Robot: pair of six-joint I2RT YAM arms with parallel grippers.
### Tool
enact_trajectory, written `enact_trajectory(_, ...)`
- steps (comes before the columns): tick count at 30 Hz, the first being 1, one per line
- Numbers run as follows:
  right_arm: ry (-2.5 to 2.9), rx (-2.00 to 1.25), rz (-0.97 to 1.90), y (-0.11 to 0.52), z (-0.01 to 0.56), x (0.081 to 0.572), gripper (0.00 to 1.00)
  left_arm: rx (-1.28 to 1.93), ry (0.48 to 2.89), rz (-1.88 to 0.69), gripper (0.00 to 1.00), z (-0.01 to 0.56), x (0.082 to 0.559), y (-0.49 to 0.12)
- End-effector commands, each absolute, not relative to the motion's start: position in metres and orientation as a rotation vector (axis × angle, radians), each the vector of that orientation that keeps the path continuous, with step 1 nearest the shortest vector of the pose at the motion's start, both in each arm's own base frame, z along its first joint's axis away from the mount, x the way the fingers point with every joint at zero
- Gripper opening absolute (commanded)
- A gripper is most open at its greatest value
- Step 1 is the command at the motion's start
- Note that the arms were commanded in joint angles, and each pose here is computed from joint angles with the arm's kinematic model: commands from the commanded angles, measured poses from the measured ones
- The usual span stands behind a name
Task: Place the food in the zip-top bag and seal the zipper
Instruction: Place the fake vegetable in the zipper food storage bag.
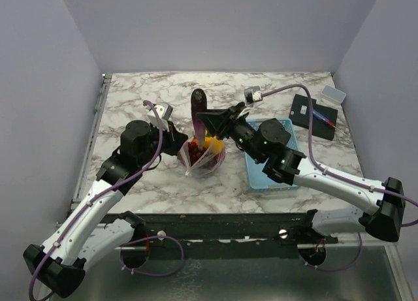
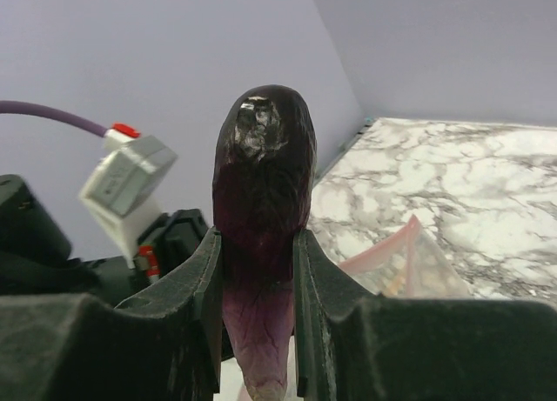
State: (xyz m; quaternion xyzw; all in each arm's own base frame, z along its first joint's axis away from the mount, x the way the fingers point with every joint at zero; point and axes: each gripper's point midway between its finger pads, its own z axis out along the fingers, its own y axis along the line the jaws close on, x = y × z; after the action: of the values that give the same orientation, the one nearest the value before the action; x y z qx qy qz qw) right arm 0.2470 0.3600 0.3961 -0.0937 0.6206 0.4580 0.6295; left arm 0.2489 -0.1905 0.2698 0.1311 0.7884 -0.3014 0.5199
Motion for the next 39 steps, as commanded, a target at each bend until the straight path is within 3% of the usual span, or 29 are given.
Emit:
enact_trajectory(1, 1.387, -0.111, 0.95, 0.354, 0.396, 0.263, 0.01, 0.327, 1.853, -0.759, 0.0, 0.276, 0.245, -0.193)
enact_trajectory(30, 1.752, 0.007, 0.565, 0.361, 0.254, 0.235, 0.0, 0.326, 1.844, -0.775, 0.0, 0.278, 0.244, -0.194)
enact_trajectory(39, 1.888, 0.071, 0.48, 0.361, 0.242, 0.234, 0.01, 0.35, 1.836, -0.802, 0.0, 0.279, 0.241, -0.198)
